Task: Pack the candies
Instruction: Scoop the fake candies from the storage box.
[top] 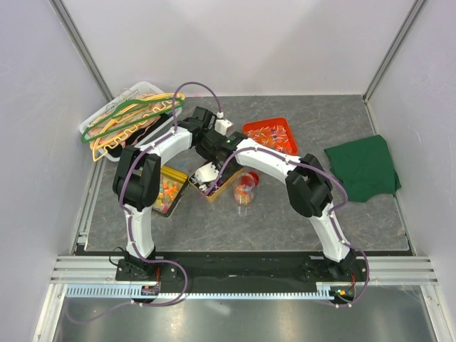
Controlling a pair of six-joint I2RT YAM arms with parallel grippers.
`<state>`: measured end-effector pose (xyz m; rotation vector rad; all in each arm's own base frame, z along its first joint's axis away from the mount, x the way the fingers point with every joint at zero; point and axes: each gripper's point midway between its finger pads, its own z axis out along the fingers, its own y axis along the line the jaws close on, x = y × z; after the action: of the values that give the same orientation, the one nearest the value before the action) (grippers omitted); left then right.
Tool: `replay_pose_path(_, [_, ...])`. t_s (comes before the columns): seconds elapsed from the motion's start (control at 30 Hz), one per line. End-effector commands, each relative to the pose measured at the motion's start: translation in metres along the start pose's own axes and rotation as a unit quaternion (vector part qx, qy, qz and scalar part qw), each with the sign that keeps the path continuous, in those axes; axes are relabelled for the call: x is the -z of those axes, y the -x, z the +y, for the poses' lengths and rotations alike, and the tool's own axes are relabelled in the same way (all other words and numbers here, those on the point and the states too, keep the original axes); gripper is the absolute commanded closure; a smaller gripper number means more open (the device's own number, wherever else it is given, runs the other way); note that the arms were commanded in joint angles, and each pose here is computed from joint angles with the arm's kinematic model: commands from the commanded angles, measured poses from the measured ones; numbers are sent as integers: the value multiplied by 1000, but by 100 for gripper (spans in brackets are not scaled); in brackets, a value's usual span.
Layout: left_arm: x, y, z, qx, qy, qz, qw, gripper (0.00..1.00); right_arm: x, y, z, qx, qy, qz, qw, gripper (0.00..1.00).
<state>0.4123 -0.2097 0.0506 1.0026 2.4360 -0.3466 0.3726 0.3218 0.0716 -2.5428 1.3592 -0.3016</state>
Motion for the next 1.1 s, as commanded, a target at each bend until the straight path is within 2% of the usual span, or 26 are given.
replay_pose_path(0.0, [29,32,-6,-8,-1,-58,998,98,-2,-4,5,-54,26,-56,997,100])
replay_pose_path(0.5, [30,29,-10,-8,-9,-58,998,98,-10,-12,20,-102,74,-141,982,100])
replay_pose_path(1.07, [24,29,7,21,-17,-58,998,98,11,-22,17,-148,61,-235,959,100])
